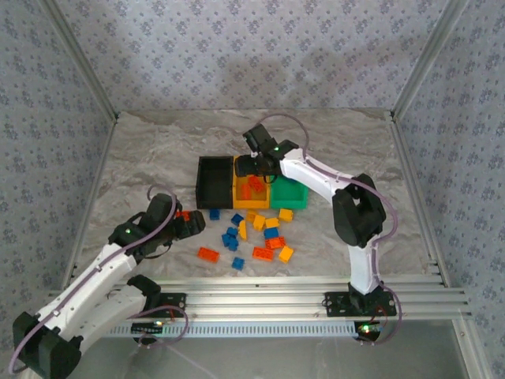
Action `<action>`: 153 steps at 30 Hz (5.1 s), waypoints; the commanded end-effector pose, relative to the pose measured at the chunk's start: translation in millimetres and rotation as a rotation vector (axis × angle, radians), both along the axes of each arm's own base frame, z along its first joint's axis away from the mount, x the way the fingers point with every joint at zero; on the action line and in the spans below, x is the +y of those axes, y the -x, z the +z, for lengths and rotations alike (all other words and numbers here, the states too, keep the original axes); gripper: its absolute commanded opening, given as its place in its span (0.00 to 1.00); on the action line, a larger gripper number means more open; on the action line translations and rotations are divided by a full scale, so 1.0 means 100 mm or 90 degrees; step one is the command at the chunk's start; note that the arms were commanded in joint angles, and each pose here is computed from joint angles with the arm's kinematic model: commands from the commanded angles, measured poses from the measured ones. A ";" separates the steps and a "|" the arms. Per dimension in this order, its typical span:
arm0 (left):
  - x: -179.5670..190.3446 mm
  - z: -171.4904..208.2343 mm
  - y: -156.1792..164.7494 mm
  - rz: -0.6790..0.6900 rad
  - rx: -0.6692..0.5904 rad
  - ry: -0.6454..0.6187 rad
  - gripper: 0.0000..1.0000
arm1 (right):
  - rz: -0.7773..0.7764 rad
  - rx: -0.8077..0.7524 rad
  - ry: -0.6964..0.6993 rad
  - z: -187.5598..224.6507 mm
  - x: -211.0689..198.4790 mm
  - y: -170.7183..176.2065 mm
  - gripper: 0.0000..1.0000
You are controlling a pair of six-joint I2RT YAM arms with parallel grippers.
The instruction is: Sort the legos into containers by color
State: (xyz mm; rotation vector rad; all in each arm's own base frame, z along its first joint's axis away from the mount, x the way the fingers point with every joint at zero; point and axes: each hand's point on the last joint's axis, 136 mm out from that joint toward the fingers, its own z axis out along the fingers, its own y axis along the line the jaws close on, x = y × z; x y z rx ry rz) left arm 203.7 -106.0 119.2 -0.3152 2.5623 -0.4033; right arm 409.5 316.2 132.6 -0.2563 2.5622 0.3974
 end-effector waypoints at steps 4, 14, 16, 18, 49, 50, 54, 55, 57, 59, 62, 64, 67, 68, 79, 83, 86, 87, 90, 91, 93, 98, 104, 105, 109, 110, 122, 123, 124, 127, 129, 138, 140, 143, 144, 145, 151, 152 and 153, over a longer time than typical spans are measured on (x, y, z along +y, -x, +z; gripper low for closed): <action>-0.31 -0.14 0.13 -0.085 0.057 0.017 0.99 | -0.021 -0.031 -0.050 0.28 -0.17 0.17 0.80; -0.93 -0.35 -0.07 -0.188 0.058 0.016 0.72 | -0.057 -0.017 -0.054 0.13 -0.61 0.55 0.80; -1.01 -0.42 -0.09 -0.197 0.065 0.021 0.69 | -0.065 -0.012 -0.052 0.09 -0.69 0.61 0.80; -1.10 -0.44 -0.13 -0.206 0.063 0.038 0.69 | -0.072 -0.009 -0.051 0.06 -0.77 0.64 0.79; -0.86 -0.94 0.16 -0.225 0.166 -0.042 0.34 | -0.123 -0.020 -0.062 0.15 -1.15 0.65 0.79; -0.83 -0.95 0.17 -0.225 0.167 -0.048 0.34 | -0.124 -0.021 -0.061 0.16 -1.15 0.64 0.79; -0.76 -0.92 0.20 -0.217 0.164 -0.060 0.40 | -0.127 -0.021 -0.061 0.17 -1.16 0.64 0.79; -0.76 -0.90 0.20 -0.220 0.160 -0.058 0.42 | -0.127 -0.022 -0.061 0.18 -1.16 0.64 0.79; -0.78 -0.88 0.20 -0.225 0.155 -0.052 0.43 | -0.129 -0.022 -0.060 0.18 -1.17 0.64 0.79; -0.80 -0.88 0.20 -0.230 0.155 -0.047 0.44 | -0.130 -0.023 -0.061 0.17 -1.17 0.63 0.79; -0.84 -0.92 0.20 -0.237 0.164 -0.041 0.47 | -0.131 -0.020 -0.060 0.15 -1.17 0.63 0.79; -0.87 -0.97 0.21 -0.241 0.172 -0.036 0.48 | -0.132 -0.019 -0.061 0.15 -1.18 0.63 0.79; -0.91 -0.98 0.19 -0.245 0.173 -0.032 0.45 | -0.135 -0.017 -0.056 0.14 -1.20 0.63 0.79; -0.91 -0.98 0.18 -0.244 0.173 -0.032 0.42 | -0.136 -0.018 -0.055 0.14 -1.20 0.64 0.79; -0.91 -0.78 0.12 -0.245 0.145 -0.037 0.20 | -0.141 -0.017 -0.061 0.15 -1.21 0.64 0.78; -0.95 -0.49 0.04 -0.250 0.111 -0.031 0.19 | -0.148 -0.020 -0.063 0.16 -1.26 0.67 0.78; -1.05 -0.21 -0.08 -0.259 0.077 -0.020 0.19 | -0.159 -0.018 -0.060 0.14 -1.34 0.72 0.78; -1.10 -0.10 -0.14 -0.263 0.063 -0.015 0.19 | -0.163 -0.015 -0.058 0.12 -1.37 0.75 0.78; -1.31 0.20 -0.35 -0.277 0.017 0.005 0.19 | -0.179 -0.007 -0.053 0.07 -1.48 0.85 0.78; -1.40 0.28 -0.44 -0.283 0.003 0.013 0.18 | -0.185 -0.008 -0.051 0.06 -1.52 0.87 0.78; -1.61 0.40 -0.60 -0.300 -0.017 0.030 0.18 | -0.194 -0.003 -0.044 0.01 -1.60 0.94 0.78; -2.23 0.62 -1.07 -0.351 -0.053 0.055 0.16 | -0.222 0.024 -0.025 -0.11 -1.78 1.14 0.78; -2.87 0.64 -1.53 -0.393 -0.057 0.077 0.16 | -0.258 0.036 -0.021 -0.17 -2.00 1.39 0.79; -2.95 0.61 -1.59 -0.399 -0.051 0.075 0.16 | -0.260 0.038 -0.020 -0.19 -2.02 1.42 0.79; -3.15 0.44 -1.75 -0.409 -0.030 0.061 0.18 | -0.262 0.045 -0.024 -0.23 -2.07 1.52 0.79; -3.19 0.46 -1.79 -0.409 -0.035 0.063 0.21 | -0.259 0.049 -0.027 -0.24 -2.06 1.53 0.79; -3.30 0.98 -1.84 -0.408 -0.100 0.122 0.80 | -0.202 0.075 -0.060 -0.29 -1.86 1.61 0.81; -3.28 1.08 -1.79 -0.406 -0.114 0.133 0.83 | -0.195 0.079 -0.060 -0.30 -1.83 1.62 0.81; -3.22 1.20 -1.75 -0.402 -0.133 0.146 0.87 | -0.183 0.085 -0.059 -0.32 -1.79 1.65 0.81; -2.99 1.43 -1.52 -0.393 -0.176 0.174 0.99 | -0.118 0.090 -0.064 -0.36 -1.59 1.71 0.82; -2.80 1.51 -1.34 -0.383 -0.196 0.182 1.00 | -0.086 0.092 -0.060 -0.39 -1.45 1.75 0.83; -1.49 1.03 -0.58 -0.250 -0.192 0.096 0.99 | -0.036 0.099 -0.010 -0.61 -1.05 1.74 0.83; -1.26 0.92 -0.46 -0.221 -0.189 0.080 0.99 | -0.039 0.108 -0.004 -0.66 -0.98 1.75 0.83; -0.98 0.79 -0.31 -0.184 -0.182 0.060 0.99 | -0.029 0.121 0.012 -0.74 -0.88 1.78 0.83; -0.90 0.75 -0.28 -0.171 -0.182 0.050 0.99 | -0.024 0.124 0.012 -0.76 -0.83 1.78 0.82; -0.83 0.72 -0.25 -0.161 -0.181 0.043 0.99 | -0.020 0.125 0.013 -0.77 -0.79 1.79 0.82; -0.68 0.62 -0.19 -0.135 -0.180 0.035 0.99 | -0.018 0.136 0.065 -0.88 -0.71 1.79 0.81; -0.67 0.62 -0.19 -0.134 -0.179 0.031 1.00 | -0.021 0.140 0.074 -0.90 -0.72 1.79 0.80; -0.65 0.62 -0.19 -0.130 -0.180 0.027 0.99 | -0.022 0.143 0.086 -0.93 -0.73 1.80 0.79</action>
